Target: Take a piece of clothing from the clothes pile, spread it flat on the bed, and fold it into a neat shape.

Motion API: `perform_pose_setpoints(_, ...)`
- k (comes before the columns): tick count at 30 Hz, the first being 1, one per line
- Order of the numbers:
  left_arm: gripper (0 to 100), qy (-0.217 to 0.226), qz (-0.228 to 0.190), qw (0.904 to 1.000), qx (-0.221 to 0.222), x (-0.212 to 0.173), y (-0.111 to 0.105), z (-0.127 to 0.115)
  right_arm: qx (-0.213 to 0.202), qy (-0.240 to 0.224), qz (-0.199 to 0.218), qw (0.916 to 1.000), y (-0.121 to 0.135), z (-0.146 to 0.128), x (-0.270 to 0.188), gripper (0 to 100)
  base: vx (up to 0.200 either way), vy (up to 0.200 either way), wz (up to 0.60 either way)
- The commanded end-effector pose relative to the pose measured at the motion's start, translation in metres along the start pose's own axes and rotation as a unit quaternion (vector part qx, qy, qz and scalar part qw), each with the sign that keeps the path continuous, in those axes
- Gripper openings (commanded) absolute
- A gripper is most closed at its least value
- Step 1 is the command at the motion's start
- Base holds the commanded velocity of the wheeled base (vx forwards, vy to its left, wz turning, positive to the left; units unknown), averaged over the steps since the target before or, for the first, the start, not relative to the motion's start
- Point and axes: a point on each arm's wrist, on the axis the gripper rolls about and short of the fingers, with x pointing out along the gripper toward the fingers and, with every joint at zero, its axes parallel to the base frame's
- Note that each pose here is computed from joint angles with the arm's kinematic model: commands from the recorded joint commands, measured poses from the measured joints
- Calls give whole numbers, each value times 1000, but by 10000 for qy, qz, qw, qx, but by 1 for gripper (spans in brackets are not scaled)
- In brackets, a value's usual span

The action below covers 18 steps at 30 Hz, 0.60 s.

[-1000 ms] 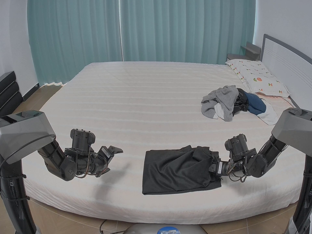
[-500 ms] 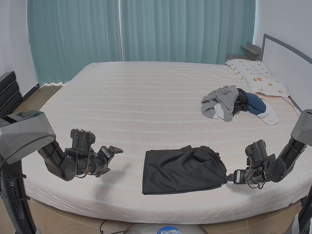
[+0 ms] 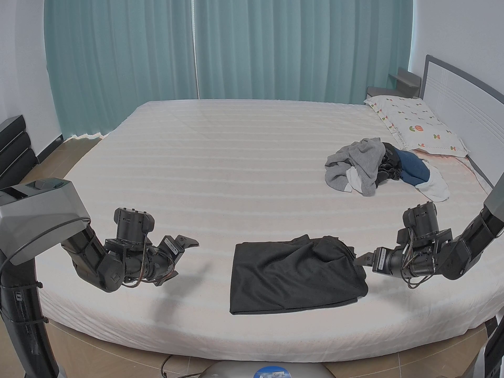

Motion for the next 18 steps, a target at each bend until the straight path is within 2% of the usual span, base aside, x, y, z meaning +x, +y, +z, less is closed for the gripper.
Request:
perform_pose_setpoints(1, 100, -9, -4, 10000, -22, -1, -1, 1, 196, 43, 459, 9987, 10, 16, 21, 100, 0, 0, 0)
perform_pose_setpoints(4, 100, 16, 2, 10000, -3, 0, 0, -1, 152, 113, 641, 9978, 16, 20, 36, 100, 133, 0, 0)
perform_pose_setpoints(11, 100, 18, 11, 10000, 15, 0, 0, -2, 27, 194, 651, 9977, 22, 21, 71, 100, 0, 0, 0)
perform_pose_setpoints(18, 100, 24, 9, 10000, 20, 0, -1, -2, 26, 127, 665, 9977, 22, 27, 86, 100, 0, 0, 0)
